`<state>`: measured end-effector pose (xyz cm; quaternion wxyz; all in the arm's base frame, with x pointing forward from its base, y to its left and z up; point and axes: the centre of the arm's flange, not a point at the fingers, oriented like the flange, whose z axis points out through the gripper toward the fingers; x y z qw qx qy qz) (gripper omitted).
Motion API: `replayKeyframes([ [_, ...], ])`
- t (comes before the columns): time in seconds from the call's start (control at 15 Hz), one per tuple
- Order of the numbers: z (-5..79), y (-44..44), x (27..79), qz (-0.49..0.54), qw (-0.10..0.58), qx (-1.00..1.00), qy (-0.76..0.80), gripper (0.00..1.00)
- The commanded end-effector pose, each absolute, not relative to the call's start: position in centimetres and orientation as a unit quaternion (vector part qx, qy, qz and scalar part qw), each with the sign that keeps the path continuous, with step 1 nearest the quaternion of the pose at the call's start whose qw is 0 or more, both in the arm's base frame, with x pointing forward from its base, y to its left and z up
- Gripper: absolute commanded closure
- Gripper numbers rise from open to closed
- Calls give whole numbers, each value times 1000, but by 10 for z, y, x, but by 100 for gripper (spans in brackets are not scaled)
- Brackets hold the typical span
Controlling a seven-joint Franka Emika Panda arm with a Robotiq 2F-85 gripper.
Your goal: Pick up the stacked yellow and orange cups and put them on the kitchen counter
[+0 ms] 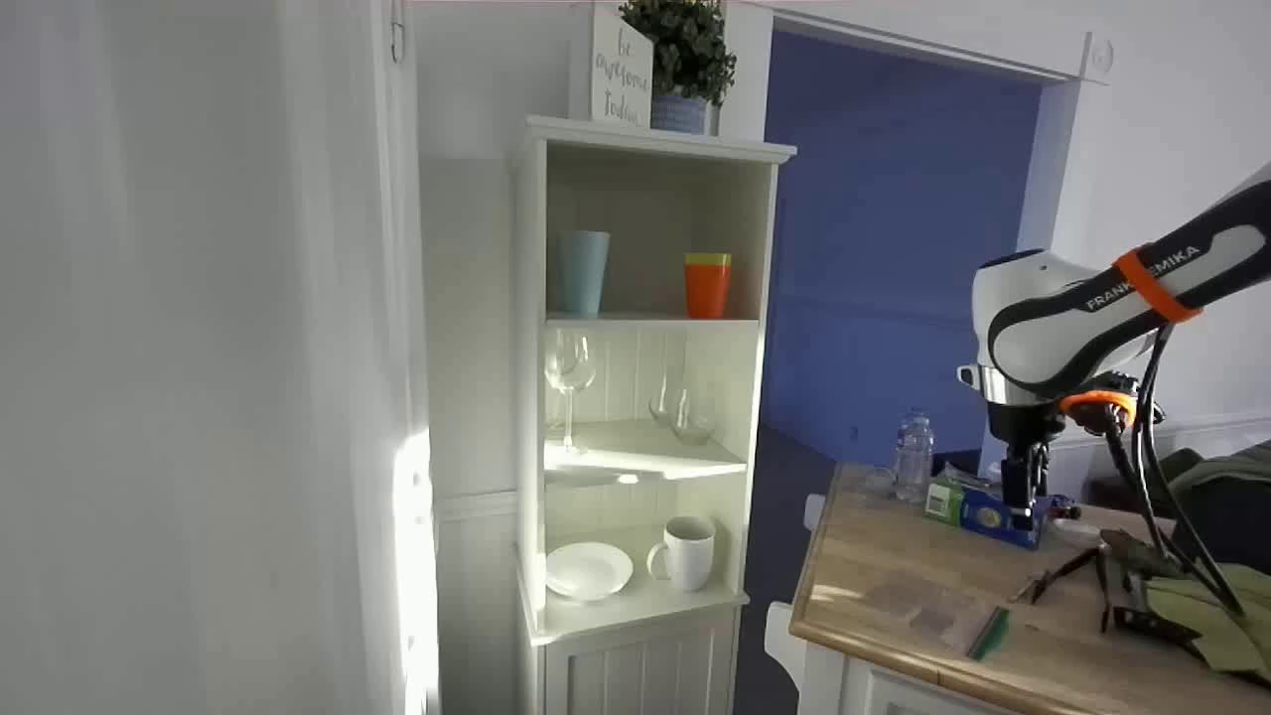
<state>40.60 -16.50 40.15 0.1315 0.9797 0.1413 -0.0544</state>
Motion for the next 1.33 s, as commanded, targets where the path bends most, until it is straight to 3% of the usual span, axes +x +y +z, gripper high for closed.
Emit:
replayKeyframes([
  [0.0, 401, -165, 406, -54, 132, 980, 141, 0],
  [0.47, 401, -165, 406, -54, 132, 980, 141, 0],
  [0.6, 410, -132, 422, -52, 126, 983, 120, 0],
  [1.0, 458, -14, 462, -56, 202, 978, -4, 0],
  [1.27, 499, 30, 484, -23, 206, 972, -107, 0],
])
